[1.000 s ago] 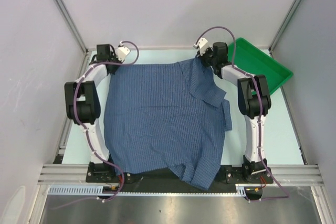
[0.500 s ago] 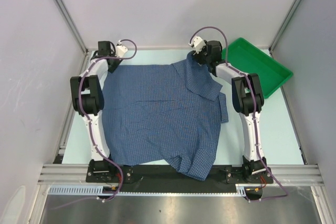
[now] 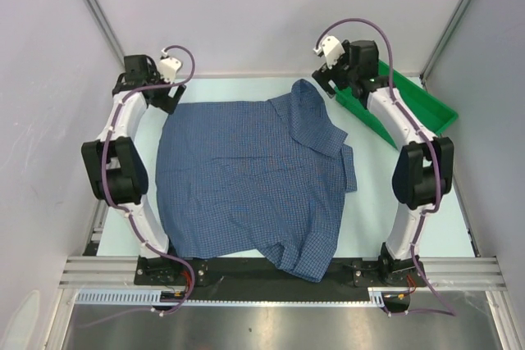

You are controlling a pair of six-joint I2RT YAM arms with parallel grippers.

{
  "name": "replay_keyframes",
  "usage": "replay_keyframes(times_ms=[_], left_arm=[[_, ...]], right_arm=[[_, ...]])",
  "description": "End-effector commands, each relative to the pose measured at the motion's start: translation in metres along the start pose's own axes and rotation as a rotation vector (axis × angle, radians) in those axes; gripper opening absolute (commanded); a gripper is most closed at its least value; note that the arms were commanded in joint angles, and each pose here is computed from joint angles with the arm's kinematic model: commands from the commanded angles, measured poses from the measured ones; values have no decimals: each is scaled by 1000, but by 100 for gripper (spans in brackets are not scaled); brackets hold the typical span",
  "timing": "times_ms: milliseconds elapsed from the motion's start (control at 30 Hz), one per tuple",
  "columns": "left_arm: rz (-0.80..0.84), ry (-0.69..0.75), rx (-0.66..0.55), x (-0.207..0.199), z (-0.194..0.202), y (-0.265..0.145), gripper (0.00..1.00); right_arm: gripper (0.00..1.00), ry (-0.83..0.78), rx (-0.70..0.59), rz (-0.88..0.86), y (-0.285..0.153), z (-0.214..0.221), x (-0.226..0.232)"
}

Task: Fold and stack the long sleeve shirts
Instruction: Flatten the shirt out, then fold the shirt

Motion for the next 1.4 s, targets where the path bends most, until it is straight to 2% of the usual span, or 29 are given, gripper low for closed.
replay_keyframes(times_ms=[0, 167, 400, 767, 800, 900, 933, 1100, 1133, 1200, 1333, 1367], left_arm=[[186, -17, 25, -22, 9, -16, 100], [244, -60, 27, -30, 11, -20, 99], [251, -61, 63, -32, 20, -17, 99], [254, -65, 97, -34, 30, -10, 99], [251, -63, 100, -34, 30, -10, 99], [241, -53, 99, -32, 29, -11, 99], [238, -50, 100, -32, 29, -12, 99], [231, -50, 100, -30, 30, -12, 99], [233, -52, 101, -30, 30, -12, 100], [236, -52, 99, -31, 29, -12, 100], [237, -62, 97, -31, 29, -12, 99], [239, -63, 98, -31, 29, -11, 99]], right_arm=[[91, 134, 131, -300, -18, 30, 43], [80, 267, 235, -436, -14, 60, 68], [79, 366, 287, -575, -15, 78, 95], [80, 309, 380, -636, 1, 93, 145], [78, 304, 393, -638, 4, 96, 149], [62, 290, 410, -638, 6, 99, 154], [53, 289, 412, -640, 4, 98, 155], [26, 287, 403, -635, -2, 90, 152], [13, 287, 394, -625, -5, 86, 147], [0, 283, 380, -609, -9, 78, 140], [0, 280, 346, -577, -15, 64, 122], [3, 282, 348, -581, -19, 61, 119]])
Point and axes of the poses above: each gripper's point midway between its finger pads, its own y axis out along the fingers, its own x axis along the line the jaws close on, z = x × y, the point moved 9 cm from there along -y, back along the fingers, and after that the axes turned 14 degrees about -y, right-handed, at the moved point
